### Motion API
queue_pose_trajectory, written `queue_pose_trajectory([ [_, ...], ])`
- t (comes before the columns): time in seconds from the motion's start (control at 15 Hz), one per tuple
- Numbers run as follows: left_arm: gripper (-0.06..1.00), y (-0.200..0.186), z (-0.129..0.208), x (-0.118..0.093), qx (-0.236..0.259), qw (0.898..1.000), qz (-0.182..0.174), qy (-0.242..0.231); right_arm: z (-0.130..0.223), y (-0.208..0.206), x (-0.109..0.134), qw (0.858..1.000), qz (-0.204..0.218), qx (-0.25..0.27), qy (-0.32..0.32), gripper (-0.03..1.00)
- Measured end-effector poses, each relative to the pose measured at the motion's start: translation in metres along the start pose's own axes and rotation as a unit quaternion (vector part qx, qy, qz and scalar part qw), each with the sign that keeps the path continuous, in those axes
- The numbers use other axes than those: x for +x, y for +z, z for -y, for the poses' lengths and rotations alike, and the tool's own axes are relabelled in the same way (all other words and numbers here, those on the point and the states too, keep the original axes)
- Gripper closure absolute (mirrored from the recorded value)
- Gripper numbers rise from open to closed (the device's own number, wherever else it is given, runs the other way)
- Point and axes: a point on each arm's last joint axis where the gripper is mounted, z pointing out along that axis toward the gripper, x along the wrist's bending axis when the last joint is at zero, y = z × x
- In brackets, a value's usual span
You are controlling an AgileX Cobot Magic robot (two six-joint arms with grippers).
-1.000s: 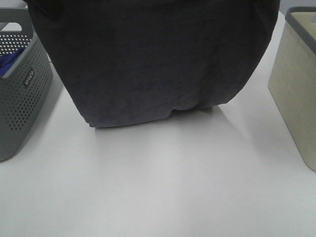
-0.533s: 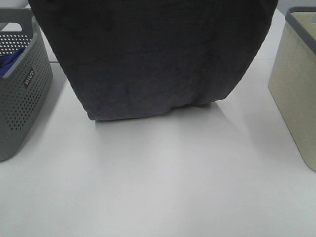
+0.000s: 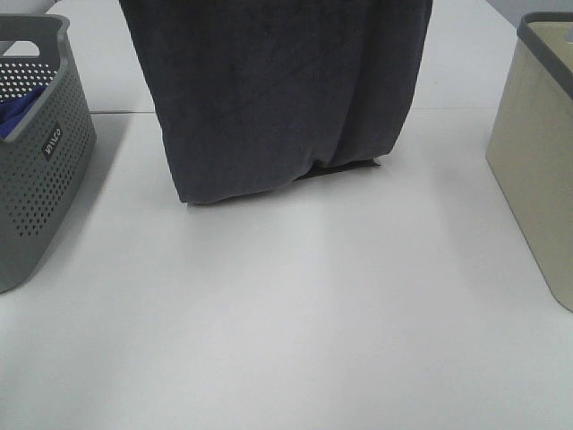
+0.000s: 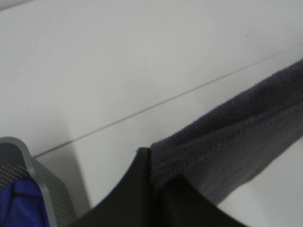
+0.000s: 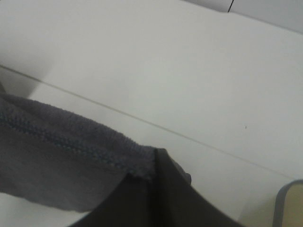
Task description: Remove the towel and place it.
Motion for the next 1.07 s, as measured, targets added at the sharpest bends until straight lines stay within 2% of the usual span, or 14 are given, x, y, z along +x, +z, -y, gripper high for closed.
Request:
queue_pose_trajectory([
  [0.27,0.94,0.020,-0.039,0.009,-0.082,0.996,-0.031,0.009,-0.036,0.023,-0.007,0.995,0.040,-0.085,-0.020,0.95],
  [0.4,0.94,0.031,-0.056,0.012,-0.149,0.987,-0.050,0.019,-0.050,0.030,-0.013,0.988,0.054,-0.146,-0.021,0.95],
  [0.53,0.94,0.039,-0.069,0.016,-0.219,0.973,-0.065,0.028,-0.057,0.037,-0.022,0.978,0.065,-0.197,-0.021,0.95],
  [0.6,0.94,0.048,-0.076,0.015,-0.271,0.960,-0.067,0.038,-0.060,0.047,-0.031,0.970,0.065,-0.234,-0.011,0.95],
  [0.67,0.94,0.050,-0.078,0.014,-0.286,0.955,-0.067,0.041,-0.060,0.049,-0.033,0.968,0.064,-0.242,-0.009,0.95],
  [0.73,0.94,0.053,-0.081,0.014,-0.314,0.946,-0.069,0.048,-0.061,0.054,-0.035,0.964,0.063,-0.257,-0.006,0.95],
  [0.93,0.94,0.055,-0.090,0.018,-0.399,0.912,-0.073,0.056,-0.071,0.049,-0.040,0.941,0.053,-0.334,0.010,0.95],
  [1.0,0.94,0.054,-0.091,0.023,-0.414,0.906,-0.073,0.048,-0.074,0.047,-0.039,0.935,0.049,-0.351,0.014,0.95],
  [1.07,0.94,0.057,-0.091,0.027,-0.419,0.904,-0.072,0.042,-0.074,0.050,-0.039,0.933,0.046,-0.356,0.015,0.95],
])
